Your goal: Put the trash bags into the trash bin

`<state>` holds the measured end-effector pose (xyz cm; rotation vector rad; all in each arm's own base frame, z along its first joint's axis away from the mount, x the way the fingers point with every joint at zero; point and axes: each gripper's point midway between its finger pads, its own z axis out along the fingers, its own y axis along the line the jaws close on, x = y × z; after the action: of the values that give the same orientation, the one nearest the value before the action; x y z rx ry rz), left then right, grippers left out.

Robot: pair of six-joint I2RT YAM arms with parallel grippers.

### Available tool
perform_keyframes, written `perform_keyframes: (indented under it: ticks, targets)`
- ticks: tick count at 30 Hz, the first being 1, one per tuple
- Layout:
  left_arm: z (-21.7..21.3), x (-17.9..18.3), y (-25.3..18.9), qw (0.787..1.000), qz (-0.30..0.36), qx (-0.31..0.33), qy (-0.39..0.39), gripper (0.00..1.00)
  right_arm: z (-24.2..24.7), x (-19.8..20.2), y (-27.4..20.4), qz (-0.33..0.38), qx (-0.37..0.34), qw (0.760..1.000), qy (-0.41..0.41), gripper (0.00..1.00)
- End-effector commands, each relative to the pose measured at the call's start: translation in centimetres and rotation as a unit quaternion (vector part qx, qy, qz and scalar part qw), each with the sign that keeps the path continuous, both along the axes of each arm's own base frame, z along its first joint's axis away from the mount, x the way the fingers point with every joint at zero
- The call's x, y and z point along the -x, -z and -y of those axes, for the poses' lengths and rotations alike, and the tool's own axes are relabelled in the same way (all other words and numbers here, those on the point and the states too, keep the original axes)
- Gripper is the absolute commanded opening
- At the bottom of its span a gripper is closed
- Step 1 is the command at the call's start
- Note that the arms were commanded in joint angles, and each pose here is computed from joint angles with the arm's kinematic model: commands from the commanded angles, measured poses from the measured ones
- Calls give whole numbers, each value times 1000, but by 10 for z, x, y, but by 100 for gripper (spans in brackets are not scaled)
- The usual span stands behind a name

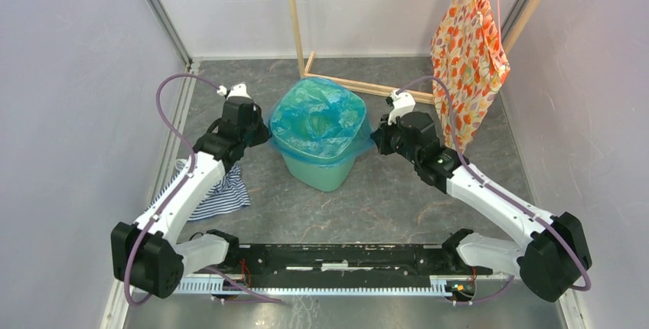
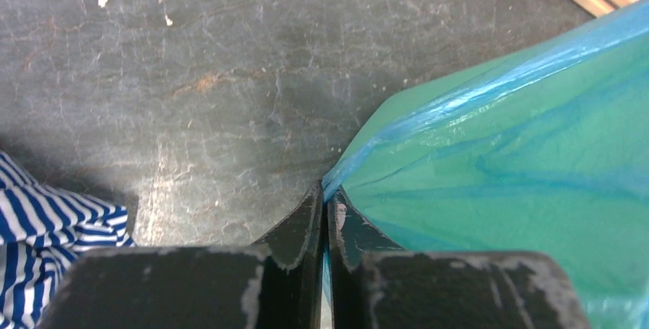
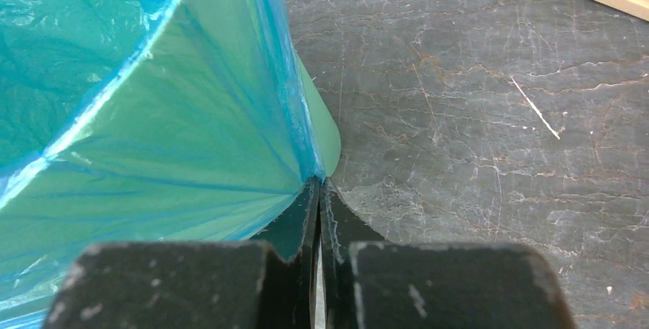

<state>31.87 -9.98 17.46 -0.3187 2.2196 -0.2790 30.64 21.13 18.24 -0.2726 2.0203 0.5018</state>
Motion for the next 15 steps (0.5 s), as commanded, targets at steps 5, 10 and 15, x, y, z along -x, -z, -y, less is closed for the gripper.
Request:
perform_keyframes:
  ticks: [5,10,15]
  targets:
    - [2,-41,-13,1000,21,0,-14,10,-1,16,7,1,-18,1000,-23,4]
    - [-2,-48,4,1000,-3,-4,-12,9,-4,24,20,-13,-24,999,-31,2]
    - [-3,-48,20,1000,-24,-6,-6,9,-12,31,28,-23,-20,999,-41,2]
